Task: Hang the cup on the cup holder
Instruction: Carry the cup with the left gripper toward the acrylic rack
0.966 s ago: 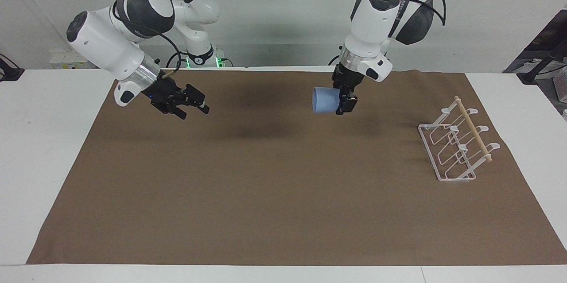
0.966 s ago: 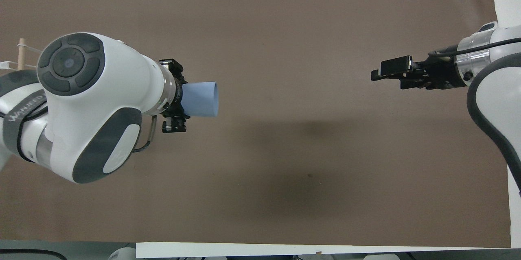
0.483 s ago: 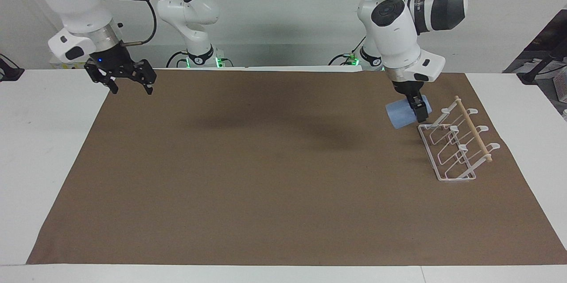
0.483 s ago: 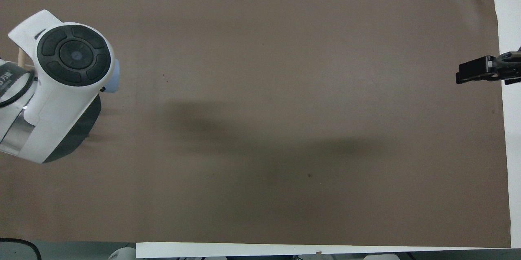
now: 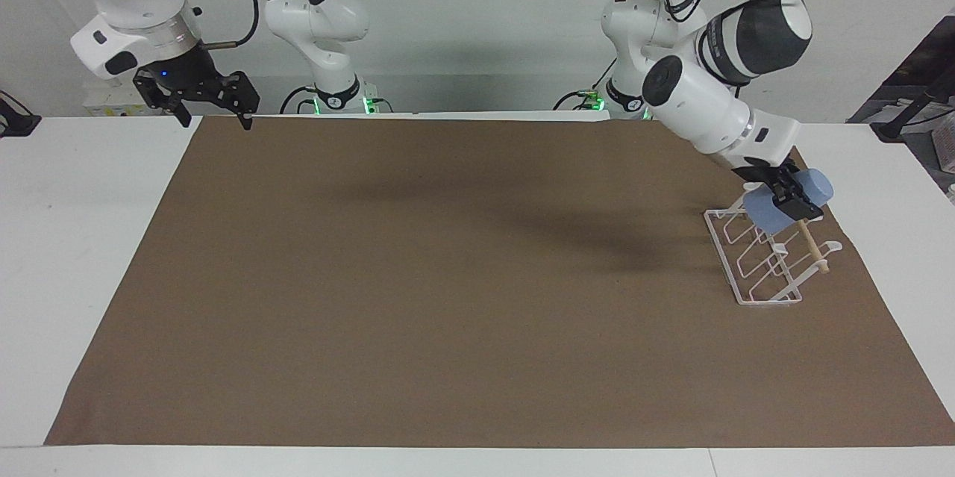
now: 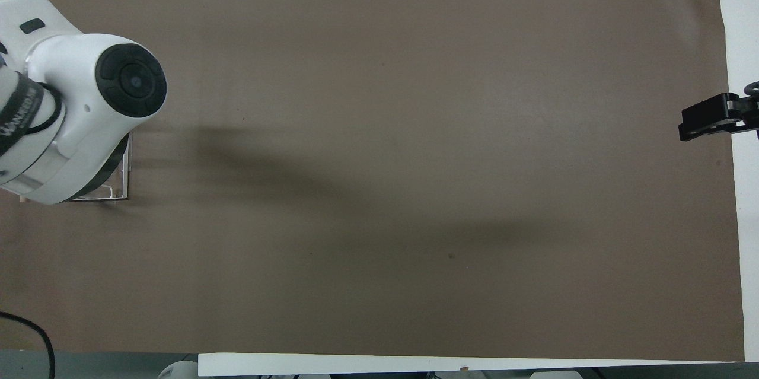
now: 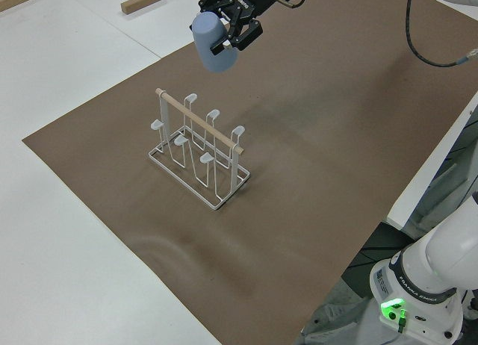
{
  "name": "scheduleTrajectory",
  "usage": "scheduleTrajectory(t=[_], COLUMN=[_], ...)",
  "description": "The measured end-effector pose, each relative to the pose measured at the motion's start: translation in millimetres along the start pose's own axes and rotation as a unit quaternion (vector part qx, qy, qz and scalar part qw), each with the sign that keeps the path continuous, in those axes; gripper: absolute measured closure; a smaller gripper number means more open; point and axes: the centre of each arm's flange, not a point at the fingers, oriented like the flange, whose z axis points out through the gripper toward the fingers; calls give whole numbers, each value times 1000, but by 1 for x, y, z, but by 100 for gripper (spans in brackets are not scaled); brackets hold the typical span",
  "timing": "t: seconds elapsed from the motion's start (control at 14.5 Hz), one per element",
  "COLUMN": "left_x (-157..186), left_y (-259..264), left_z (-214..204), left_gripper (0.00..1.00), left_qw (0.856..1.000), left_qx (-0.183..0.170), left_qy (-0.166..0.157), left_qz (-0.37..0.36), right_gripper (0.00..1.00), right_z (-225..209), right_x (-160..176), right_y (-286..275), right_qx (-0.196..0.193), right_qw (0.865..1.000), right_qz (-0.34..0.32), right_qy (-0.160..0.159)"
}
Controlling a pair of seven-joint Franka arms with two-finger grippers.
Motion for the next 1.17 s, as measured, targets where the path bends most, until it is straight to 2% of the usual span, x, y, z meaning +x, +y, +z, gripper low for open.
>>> scheduleTrajectory(t=[0.21, 0.34, 0.76, 1.17], left_x=[-23, -38, -68, -86], left_y=[10, 14, 17, 8], left_z=[32, 46, 62, 70], left_gripper=[25, 25, 25, 25], left_qw=[998, 996, 993, 994], left_qx=[0, 2, 10, 15], left_qy=[54, 68, 75, 74], left_qz=[41, 60, 89, 79], right_gripper=[1, 0, 0, 0], right_z=[2, 2, 5, 6], right_x=[1, 0, -1, -2], right_y=[-6, -9, -4, -5], right_qx=[-7, -7, -7, -7], right_qw=[1000, 1000, 1000, 1000], right_qz=[-6, -8, -4, -5], right_qy=[-8, -11, -18, -22])
